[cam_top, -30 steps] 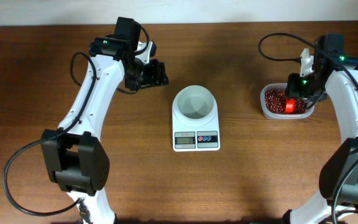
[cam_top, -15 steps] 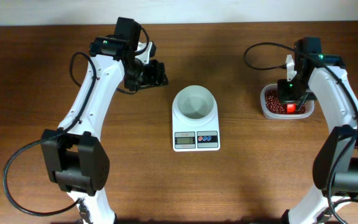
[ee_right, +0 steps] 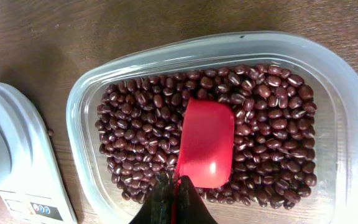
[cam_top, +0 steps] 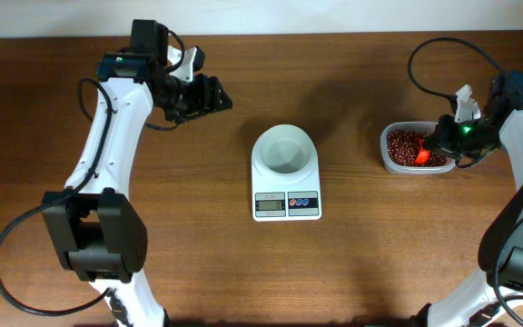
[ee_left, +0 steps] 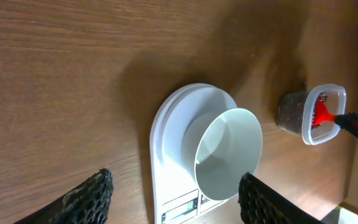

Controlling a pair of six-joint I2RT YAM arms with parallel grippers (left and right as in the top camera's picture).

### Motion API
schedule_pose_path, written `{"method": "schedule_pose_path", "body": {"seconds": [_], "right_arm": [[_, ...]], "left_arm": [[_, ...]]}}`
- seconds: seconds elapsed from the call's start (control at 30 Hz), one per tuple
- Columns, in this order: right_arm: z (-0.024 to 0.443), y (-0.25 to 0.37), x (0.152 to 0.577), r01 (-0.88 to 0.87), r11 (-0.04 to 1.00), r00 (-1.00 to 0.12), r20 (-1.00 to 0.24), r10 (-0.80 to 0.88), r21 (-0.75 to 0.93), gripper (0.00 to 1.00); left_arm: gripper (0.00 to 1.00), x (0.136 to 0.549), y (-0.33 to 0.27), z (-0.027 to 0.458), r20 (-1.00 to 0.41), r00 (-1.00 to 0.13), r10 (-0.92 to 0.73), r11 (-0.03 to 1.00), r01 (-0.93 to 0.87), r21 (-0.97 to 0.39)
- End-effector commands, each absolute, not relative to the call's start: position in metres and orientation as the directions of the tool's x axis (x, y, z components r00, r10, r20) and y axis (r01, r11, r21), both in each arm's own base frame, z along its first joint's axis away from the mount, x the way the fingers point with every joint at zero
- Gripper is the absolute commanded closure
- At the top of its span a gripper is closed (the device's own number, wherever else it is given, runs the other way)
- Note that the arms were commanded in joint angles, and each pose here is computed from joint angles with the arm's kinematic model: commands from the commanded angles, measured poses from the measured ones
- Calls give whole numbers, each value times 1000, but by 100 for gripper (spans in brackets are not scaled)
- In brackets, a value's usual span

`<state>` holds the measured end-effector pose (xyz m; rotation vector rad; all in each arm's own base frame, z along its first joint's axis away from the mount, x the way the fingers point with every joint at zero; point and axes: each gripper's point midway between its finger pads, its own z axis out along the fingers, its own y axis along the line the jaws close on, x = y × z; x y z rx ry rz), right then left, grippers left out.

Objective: Scoop item into bowl and weigh 50g on scale
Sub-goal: 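Scoop beans with the right gripper and lift the scoop toward the bowl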

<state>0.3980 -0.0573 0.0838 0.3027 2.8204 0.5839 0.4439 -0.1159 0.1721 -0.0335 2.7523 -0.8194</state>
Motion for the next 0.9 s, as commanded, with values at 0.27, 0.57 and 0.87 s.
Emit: {"method": "schedule_pose_path", "body": {"seconds": [0.27, 0.57, 0.87], "right_arm": [[64, -51, 392, 150, 795, -946, -149, 288, 588, 96], [68, -64, 388, 162, 716, -921, -156, 356, 679, 96], [62, -61, 383, 128, 696, -921, -175, 347, 706, 96]], "left_arm": [[1, 456, -55, 167, -331, -926, -180, 968, -107, -227], [1, 457, -44, 165, -345, -921, -181, 977, -129, -170], [1, 457, -44, 165, -345, -921, -181, 977, -129, -169]]}}
